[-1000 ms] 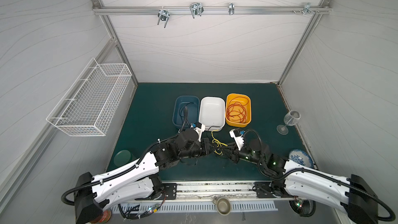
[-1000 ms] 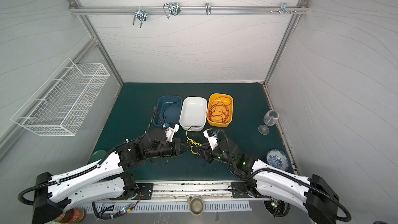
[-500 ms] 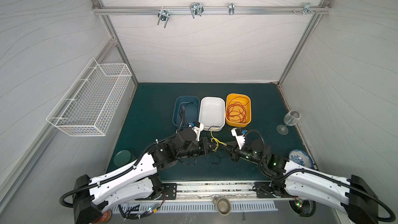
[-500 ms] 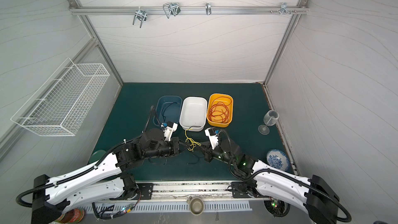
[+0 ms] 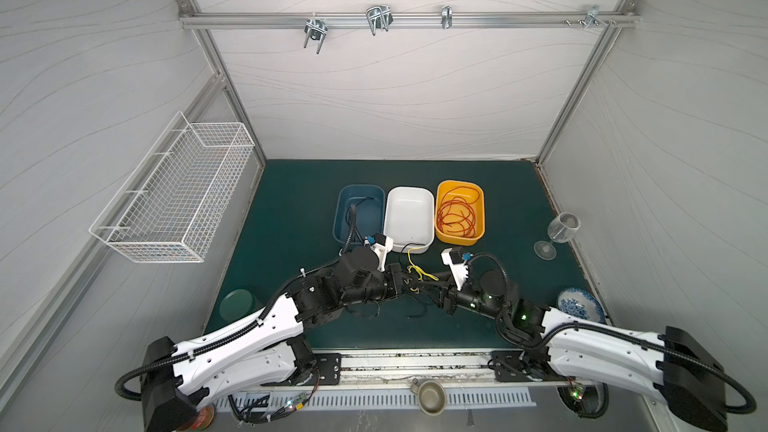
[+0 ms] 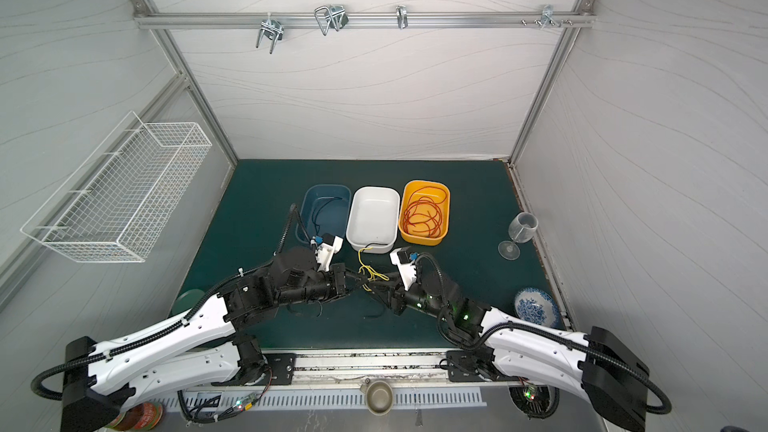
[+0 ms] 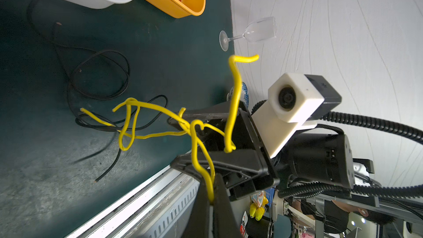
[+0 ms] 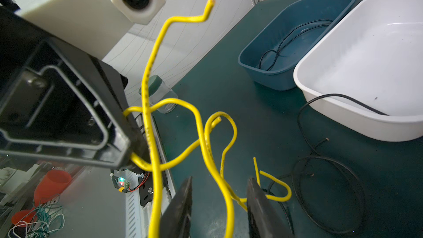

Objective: Untangle the cables

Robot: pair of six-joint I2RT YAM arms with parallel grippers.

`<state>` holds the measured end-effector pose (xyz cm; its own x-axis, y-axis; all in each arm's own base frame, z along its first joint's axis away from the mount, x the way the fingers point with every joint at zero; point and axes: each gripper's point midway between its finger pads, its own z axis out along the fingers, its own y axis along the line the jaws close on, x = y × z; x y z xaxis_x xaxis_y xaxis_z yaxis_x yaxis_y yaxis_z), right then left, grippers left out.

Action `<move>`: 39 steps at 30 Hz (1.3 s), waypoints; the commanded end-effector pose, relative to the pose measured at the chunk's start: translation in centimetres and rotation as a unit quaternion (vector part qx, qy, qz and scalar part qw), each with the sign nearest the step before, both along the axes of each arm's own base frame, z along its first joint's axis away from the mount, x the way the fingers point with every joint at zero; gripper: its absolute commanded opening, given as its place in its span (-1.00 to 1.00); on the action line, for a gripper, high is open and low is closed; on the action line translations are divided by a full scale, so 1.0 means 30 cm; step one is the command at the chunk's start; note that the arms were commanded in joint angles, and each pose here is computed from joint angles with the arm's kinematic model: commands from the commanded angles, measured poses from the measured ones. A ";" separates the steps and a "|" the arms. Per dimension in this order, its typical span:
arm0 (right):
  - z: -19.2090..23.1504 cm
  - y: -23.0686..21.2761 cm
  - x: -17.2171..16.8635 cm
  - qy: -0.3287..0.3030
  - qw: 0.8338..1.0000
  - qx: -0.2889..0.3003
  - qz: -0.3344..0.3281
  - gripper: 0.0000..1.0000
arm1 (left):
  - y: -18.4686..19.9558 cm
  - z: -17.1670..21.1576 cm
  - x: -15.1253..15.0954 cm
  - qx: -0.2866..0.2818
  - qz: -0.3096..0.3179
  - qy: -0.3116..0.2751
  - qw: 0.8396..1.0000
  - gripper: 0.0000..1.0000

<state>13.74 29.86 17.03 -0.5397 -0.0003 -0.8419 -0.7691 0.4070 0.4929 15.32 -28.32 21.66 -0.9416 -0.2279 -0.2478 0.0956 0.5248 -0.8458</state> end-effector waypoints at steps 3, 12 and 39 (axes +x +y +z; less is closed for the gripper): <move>0.016 0.016 0.029 -0.034 0.999 0.017 -0.020 -0.31 | -0.033 0.132 0.019 -0.058 0.002 -0.022 0.998 -1.00; 0.050 0.030 0.056 -0.061 0.997 0.022 -0.040 -0.75 | -0.028 0.135 0.016 -0.073 0.008 -0.015 0.997 -1.00; -0.214 -0.220 0.081 0.021 0.988 -0.037 -0.151 -1.00 | 0.200 0.338 0.080 -0.050 0.070 -0.090 0.992 -1.00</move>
